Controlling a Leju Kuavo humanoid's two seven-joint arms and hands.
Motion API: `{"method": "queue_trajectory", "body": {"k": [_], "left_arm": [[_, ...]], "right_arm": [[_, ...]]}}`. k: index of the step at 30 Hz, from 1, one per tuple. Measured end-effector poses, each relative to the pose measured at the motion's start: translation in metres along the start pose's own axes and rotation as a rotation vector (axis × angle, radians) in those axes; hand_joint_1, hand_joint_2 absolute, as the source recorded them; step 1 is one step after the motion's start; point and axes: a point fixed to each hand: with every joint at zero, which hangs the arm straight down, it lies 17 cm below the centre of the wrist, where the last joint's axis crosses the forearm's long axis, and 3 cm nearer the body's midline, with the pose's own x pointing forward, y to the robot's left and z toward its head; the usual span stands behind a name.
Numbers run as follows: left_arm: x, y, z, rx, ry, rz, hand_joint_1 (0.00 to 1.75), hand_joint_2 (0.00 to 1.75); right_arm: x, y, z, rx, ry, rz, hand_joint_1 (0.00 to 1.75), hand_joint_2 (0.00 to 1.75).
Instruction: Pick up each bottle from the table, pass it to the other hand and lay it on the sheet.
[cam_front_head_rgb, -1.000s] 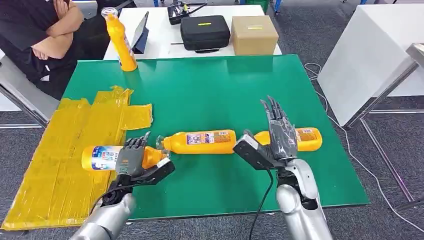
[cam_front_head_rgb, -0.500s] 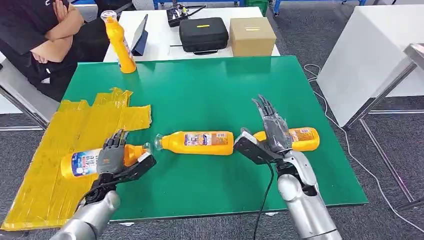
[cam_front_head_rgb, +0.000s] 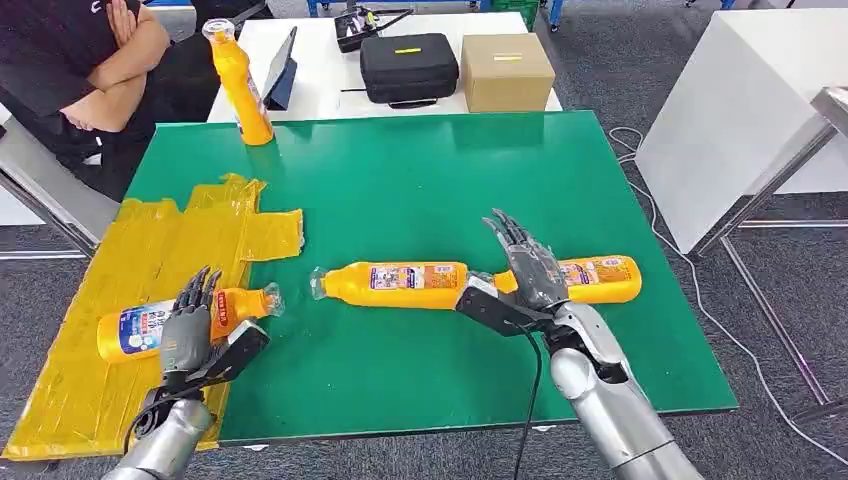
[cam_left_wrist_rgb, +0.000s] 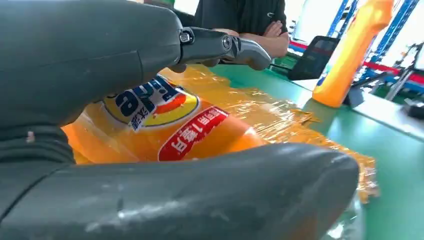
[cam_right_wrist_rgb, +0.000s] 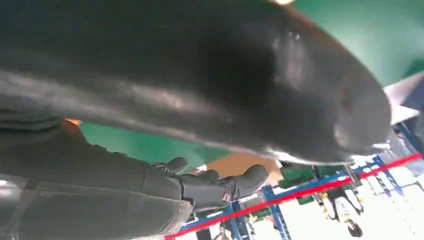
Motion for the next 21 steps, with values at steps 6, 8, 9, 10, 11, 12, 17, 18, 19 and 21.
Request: {"method": "queue_trajectory", "body": {"k": [6, 8, 9, 10, 11, 12, 17, 18, 19, 21], "left_arm": [[0.025, 0.002, -0.002, 0.028, -0.029, 0.127, 0.00, 0.00], [0.036, 0.010, -0.003, 0.069, -0.041, 0.225, 0.00, 0.00], [0.041, 0.019, -0.006, 0.101, -0.039, 0.271, 0.00, 0.00], [0.048, 0.027, -0.010, 0.126, -0.042, 0.306, 0.00, 0.00], [0.055, 0.032, -0.013, 0.138, -0.054, 0.317, 0.00, 0.00], [0.060, 0.035, -0.014, 0.143, -0.069, 0.321, 0.00, 0.00], [0.088, 0.088, -0.013, 0.314, -0.152, 0.529, 0.00, 0.00], [0.092, 0.105, -0.012, 0.363, -0.166, 0.591, 0.00, 0.00], [0.097, 0.124, -0.010, 0.412, -0.180, 0.650, 0.00, 0.00], [0.104, 0.163, -0.006, 0.504, -0.216, 0.748, 0.00, 0.00]], "right_arm": [[-0.001, 0.008, 0.007, 0.014, 0.015, 0.012, 0.00, 0.00], [-0.001, 0.011, 0.010, 0.018, 0.021, 0.025, 0.00, 0.00], [-0.001, 0.014, 0.012, 0.021, 0.022, 0.029, 0.00, 0.00], [-0.001, 0.016, 0.013, 0.024, 0.025, 0.031, 0.00, 0.00], [-0.001, 0.017, 0.014, 0.027, 0.029, 0.032, 0.00, 0.00], [-0.001, 0.019, 0.014, 0.028, 0.029, 0.032, 0.00, 0.00], [0.003, 0.024, 0.014, 0.037, 0.030, 0.048, 0.00, 1.75], [0.003, 0.027, 0.015, 0.042, 0.033, 0.054, 0.00, 1.75], [0.003, 0.029, 0.015, 0.047, 0.038, 0.060, 0.00, 1.75], [0.005, 0.037, 0.016, 0.061, 0.042, 0.072, 0.00, 1.75]]}}
